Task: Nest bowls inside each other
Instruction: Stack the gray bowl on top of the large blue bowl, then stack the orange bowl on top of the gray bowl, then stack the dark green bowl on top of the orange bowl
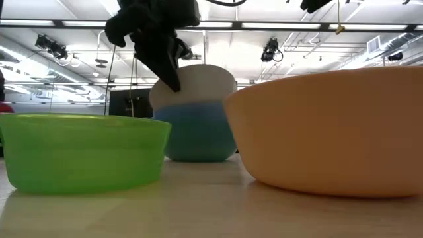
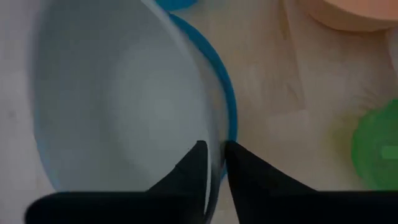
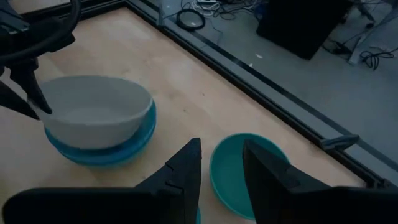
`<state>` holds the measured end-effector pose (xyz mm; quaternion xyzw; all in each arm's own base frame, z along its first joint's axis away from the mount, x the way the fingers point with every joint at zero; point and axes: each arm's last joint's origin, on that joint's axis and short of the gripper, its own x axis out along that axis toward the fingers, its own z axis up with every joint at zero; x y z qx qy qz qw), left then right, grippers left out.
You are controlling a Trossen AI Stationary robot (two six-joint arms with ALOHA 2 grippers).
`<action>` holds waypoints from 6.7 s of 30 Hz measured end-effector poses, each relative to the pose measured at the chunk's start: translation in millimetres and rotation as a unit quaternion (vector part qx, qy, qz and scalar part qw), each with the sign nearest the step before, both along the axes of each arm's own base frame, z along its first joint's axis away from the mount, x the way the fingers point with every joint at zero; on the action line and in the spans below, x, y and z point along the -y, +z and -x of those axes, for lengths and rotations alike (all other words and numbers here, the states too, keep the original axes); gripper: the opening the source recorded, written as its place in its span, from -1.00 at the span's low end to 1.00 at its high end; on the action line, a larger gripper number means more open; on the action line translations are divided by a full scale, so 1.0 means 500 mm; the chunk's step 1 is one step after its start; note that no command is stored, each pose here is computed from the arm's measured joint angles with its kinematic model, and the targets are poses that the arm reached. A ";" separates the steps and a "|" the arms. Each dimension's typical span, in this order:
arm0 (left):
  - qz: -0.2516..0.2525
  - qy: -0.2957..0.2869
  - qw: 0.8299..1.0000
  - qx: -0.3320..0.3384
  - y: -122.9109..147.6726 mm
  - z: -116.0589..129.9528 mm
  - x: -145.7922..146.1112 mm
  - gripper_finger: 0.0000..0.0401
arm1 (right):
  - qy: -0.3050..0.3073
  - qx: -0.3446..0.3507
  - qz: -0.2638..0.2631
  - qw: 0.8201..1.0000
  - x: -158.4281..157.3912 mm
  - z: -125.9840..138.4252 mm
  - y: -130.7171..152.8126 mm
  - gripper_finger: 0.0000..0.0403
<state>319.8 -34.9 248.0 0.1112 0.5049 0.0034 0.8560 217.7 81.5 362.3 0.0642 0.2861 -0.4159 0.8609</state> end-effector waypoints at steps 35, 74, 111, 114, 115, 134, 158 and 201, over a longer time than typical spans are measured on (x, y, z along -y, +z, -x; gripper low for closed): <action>-0.017 0.083 0.981 0.173 0.258 0.152 -0.027 -0.37 | 0.035 -0.021 -0.239 0.970 -0.040 -0.039 -0.197 -0.42; 0.021 0.168 0.976 0.135 0.284 0.295 -0.024 -0.37 | 0.142 -0.089 -0.379 0.910 -0.123 -0.061 -0.276 -0.37; -0.035 0.183 0.971 0.148 0.286 0.294 -0.030 -0.37 | 0.209 0.062 -0.199 0.955 0.063 -0.184 -0.164 -1.00; -0.035 0.182 0.971 0.150 0.287 0.293 -0.030 -0.37 | 0.208 0.084 -0.175 0.959 0.128 -0.228 -0.162 -1.00; -0.036 0.182 0.971 0.149 0.286 0.294 -0.030 -0.37 | 0.206 0.087 -0.174 0.959 0.148 -0.241 -0.163 -1.00; -0.030 0.195 0.971 0.136 0.282 0.299 -0.031 -0.37 | 0.197 -0.026 -0.288 0.937 0.310 -0.319 -0.256 -0.67; -0.026 0.204 0.970 0.132 0.280 0.301 -0.031 -0.37 | -0.022 -0.244 -0.192 0.950 0.314 -0.153 -0.198 -0.23; -0.038 0.227 0.971 0.069 0.166 0.283 -0.027 -0.37 | -0.027 -0.177 -0.224 0.958 0.280 -0.164 -0.305 -0.25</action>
